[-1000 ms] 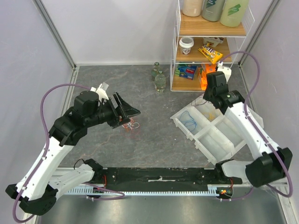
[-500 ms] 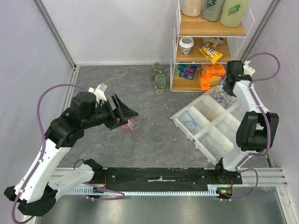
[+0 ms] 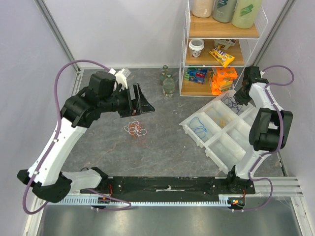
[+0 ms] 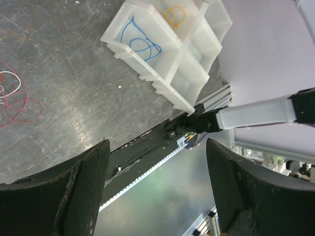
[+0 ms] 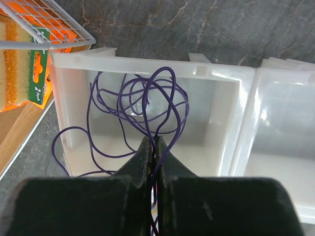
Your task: Untangle the cables
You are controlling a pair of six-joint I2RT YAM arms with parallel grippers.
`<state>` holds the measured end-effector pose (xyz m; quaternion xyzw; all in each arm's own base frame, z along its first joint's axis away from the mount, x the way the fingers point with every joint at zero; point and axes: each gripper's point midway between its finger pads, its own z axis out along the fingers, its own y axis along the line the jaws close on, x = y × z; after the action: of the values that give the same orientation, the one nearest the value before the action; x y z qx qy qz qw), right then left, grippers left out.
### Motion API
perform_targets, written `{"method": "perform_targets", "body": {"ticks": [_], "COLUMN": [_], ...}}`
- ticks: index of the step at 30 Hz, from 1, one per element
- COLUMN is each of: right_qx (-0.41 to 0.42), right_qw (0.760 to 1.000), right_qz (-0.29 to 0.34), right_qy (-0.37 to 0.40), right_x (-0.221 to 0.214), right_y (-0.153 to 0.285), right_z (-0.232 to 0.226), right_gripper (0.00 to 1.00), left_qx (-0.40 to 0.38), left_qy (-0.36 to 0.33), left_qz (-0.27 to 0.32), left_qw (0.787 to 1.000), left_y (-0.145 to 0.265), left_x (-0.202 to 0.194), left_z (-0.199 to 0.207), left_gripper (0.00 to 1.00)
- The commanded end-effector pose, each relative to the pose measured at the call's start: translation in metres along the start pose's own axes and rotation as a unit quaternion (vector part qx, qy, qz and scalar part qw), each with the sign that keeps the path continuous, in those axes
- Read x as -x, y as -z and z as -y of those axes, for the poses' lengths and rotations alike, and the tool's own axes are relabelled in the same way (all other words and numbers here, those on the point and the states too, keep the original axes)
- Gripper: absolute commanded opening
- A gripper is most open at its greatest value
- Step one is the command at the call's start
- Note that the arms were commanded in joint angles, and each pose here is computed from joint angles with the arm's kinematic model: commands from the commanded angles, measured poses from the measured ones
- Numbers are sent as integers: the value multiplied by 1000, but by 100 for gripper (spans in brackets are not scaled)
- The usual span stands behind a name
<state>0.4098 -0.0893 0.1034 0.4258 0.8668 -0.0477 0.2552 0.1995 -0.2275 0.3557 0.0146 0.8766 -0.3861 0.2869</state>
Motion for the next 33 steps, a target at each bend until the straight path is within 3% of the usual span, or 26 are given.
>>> {"method": "perform_targets", "body": {"ticks": [1,9,15,17,19,21,27,33], "right_qx": [15,-27,-4,12,30,37,58,82], "right_qw": [1000,999,997,996,995,995,991,982], "right_qz": [-6,-14,-33,-16,-3,2,2,60], "right_qy": [2,34,75,89,93,97,117,157], "right_x": [8,-1,-7,1,6,9,11,25], "right_y": [-5,-22,-24,-11,0,9,43,104], "right_z": [-15,-6,-15,-20,-25,-26,-23,-16], "right_gripper": [0,4,9,18,37,48,59,67], "left_qx": [-15,-2,-2,-5,-9,-16,-48,-68], "left_qy": [-71,-119,-152,-156,-159,-160,-138,-103], "left_qz": [-36,-49,-49,-57,-59,-61,-86,-108], "left_qw": [997,992,987,986,986,985,986,986], "left_y": [3,-4,-10,-18,-24,-29,-44,-51], "left_x": [-4,5,15,17,19,20,17,8], "left_z": [5,-4,-7,-8,-8,-6,2,7], "left_gripper": [84,85,86,86,86,86,86,85]}}
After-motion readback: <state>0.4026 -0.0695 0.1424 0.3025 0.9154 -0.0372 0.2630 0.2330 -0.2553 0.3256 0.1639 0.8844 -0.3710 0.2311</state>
